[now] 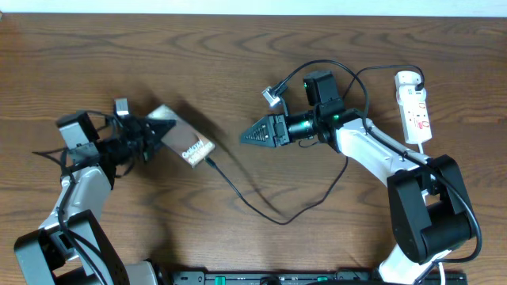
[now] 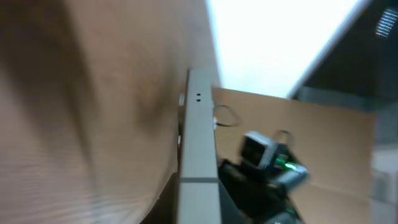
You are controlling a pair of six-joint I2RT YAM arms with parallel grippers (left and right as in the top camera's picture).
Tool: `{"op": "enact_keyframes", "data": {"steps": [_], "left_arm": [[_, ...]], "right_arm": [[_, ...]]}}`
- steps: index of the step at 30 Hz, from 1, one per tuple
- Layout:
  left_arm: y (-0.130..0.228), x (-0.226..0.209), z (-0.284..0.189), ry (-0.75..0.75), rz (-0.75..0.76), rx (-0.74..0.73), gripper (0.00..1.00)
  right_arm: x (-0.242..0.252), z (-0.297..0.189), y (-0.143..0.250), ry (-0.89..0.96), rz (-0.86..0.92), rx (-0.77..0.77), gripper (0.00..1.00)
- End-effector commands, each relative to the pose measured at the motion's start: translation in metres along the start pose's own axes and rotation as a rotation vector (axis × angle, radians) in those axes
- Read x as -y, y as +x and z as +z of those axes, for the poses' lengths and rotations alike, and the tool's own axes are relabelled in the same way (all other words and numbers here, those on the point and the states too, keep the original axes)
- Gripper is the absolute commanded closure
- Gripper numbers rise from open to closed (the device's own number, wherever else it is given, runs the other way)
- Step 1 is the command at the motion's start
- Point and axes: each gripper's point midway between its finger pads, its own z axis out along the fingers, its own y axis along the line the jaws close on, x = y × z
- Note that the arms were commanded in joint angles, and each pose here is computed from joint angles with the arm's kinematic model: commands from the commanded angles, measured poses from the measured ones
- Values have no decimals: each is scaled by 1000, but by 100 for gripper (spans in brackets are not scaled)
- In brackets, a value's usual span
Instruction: Plug charger to phone and switch on socket
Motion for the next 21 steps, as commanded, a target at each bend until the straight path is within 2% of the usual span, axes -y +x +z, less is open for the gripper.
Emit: {"op": "enact_keyframes", "data": {"steps": [1, 8, 15, 21], "left_arm": [[-7, -34, -6, -174, 154, 72, 93], [5, -80, -17, -398, 152, 59, 93], [15, -116, -36, -604, 68, 67, 93], [24, -126, -42, -662, 20, 50, 93]], "right_arm": [[5, -3, -6, 47, -44, 21, 1], [14, -3, -1, 89, -33, 12, 1], [19, -3, 4, 109, -14, 0, 1], [25, -4, 8, 140, 13, -6, 1]]}}
